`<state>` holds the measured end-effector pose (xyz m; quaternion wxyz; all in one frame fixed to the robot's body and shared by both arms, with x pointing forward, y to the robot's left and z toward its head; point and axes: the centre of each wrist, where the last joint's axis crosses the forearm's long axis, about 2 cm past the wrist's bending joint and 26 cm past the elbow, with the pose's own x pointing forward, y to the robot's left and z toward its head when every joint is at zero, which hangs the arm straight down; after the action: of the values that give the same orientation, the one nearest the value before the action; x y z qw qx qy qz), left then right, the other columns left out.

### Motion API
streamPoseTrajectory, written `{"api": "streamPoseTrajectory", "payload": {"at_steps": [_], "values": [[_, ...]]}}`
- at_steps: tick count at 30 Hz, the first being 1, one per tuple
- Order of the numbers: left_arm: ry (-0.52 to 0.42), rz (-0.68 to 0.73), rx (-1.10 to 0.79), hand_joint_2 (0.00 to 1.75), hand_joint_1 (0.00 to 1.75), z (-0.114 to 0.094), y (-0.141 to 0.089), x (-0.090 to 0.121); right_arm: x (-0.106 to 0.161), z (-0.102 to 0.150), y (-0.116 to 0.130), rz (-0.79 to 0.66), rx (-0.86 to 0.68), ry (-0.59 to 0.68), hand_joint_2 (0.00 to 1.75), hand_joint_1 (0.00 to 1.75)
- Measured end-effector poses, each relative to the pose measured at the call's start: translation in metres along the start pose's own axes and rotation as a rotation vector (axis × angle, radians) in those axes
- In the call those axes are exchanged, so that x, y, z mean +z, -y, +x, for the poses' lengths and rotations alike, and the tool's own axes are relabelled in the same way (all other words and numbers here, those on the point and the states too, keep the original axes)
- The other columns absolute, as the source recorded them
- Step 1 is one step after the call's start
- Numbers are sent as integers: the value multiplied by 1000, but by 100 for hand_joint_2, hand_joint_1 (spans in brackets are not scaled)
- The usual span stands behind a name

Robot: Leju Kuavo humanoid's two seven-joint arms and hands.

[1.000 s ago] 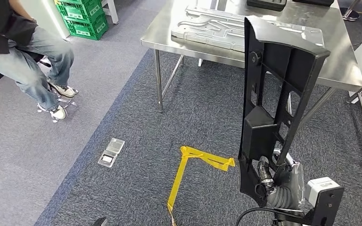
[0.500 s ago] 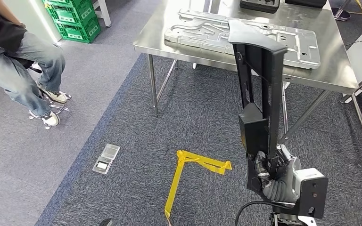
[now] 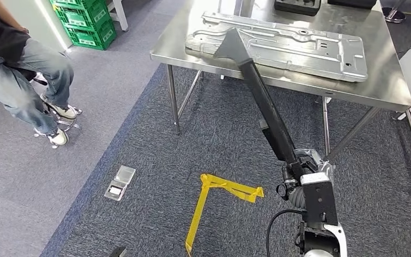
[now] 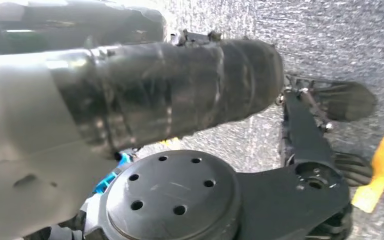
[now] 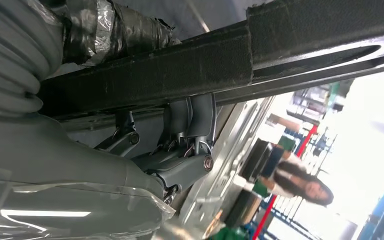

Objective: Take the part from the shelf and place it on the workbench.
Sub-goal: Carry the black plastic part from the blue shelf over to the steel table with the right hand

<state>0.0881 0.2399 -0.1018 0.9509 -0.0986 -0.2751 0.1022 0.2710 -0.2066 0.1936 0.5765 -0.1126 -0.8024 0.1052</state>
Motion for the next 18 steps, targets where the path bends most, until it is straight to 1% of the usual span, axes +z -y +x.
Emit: {"api": "streamPoseTrajectory", "payload": {"at_steps": [4,9,13,16,18], "values": [[1,-4,-20,0,0,1,-2,0,-10,1,-9,-11,30,8,175,175],[-8,7,-45,0,0,-3,-12,3,-14,-3,-21,-19,63,2,175,175],[-7,5,-59,0,0,-1,-13,2,-22,-1,-26,-36,86,23,175,175],[-7,1,-68,0,0,0,-13,2,-24,0,-29,-77,159,92,175,175],[-8,-10,-77,0,0,-1,-9,2,-27,4,-31,-121,261,186,175,175]]}}
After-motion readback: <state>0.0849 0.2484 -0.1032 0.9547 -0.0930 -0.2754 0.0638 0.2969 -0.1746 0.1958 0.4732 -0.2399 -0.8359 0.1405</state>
